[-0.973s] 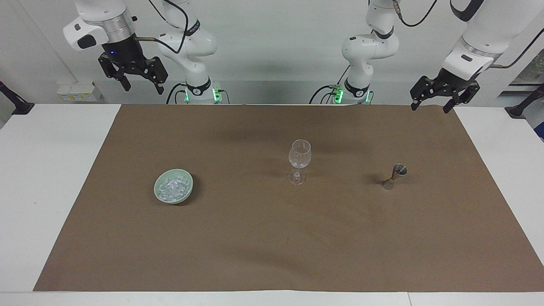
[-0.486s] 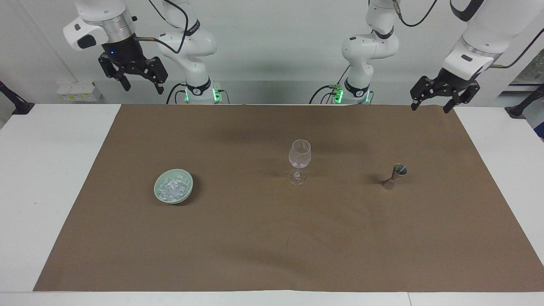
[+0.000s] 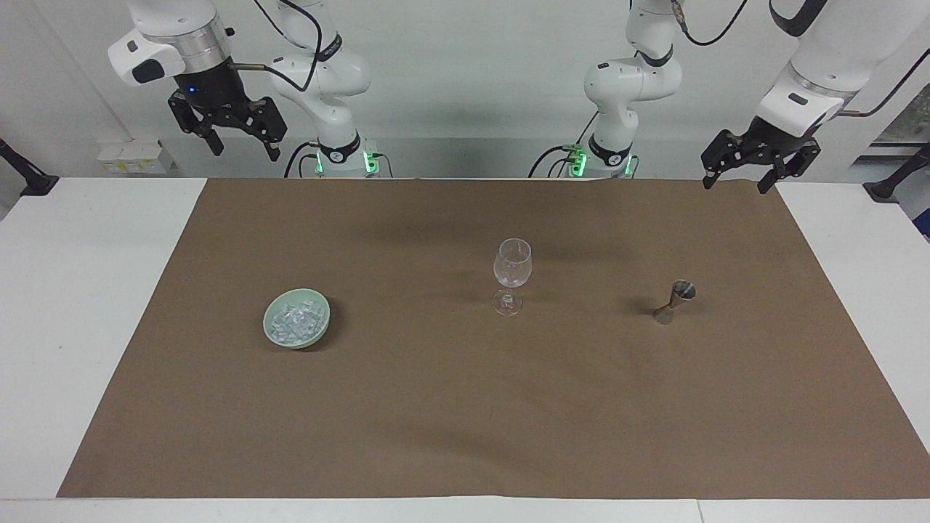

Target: Pour wine and add ice with both arms

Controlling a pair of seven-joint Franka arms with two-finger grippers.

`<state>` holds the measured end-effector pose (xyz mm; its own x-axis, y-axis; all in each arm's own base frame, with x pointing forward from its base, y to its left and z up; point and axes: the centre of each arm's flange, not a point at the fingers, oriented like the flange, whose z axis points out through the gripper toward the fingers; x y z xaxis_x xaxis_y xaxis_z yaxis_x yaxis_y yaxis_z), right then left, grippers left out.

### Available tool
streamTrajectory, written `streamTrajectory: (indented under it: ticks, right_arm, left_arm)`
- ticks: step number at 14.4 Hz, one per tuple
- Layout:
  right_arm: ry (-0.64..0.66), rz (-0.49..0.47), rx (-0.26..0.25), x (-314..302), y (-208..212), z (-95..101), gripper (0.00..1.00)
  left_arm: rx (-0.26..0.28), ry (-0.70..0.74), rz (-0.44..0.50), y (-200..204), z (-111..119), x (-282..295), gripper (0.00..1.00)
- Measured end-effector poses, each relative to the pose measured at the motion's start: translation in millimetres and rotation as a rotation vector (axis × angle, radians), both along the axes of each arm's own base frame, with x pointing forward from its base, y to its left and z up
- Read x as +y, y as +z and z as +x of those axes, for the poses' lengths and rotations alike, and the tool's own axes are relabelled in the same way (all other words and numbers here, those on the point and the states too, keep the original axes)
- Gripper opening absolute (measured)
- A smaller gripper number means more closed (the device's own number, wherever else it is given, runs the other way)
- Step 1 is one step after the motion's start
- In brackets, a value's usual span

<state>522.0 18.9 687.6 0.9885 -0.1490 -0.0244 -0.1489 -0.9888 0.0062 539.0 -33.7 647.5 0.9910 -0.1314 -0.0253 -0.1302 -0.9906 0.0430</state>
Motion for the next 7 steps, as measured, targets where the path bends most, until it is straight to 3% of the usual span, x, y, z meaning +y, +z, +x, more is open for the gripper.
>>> streamTrajectory:
  ticks: [7]
  right_arm:
    - [0.000,0.000,0.000,0.0,0.0,0.0,1.00]
  left_arm:
    - [0.016,0.074,0.002,-6.9,3.9,-0.2,1.00]
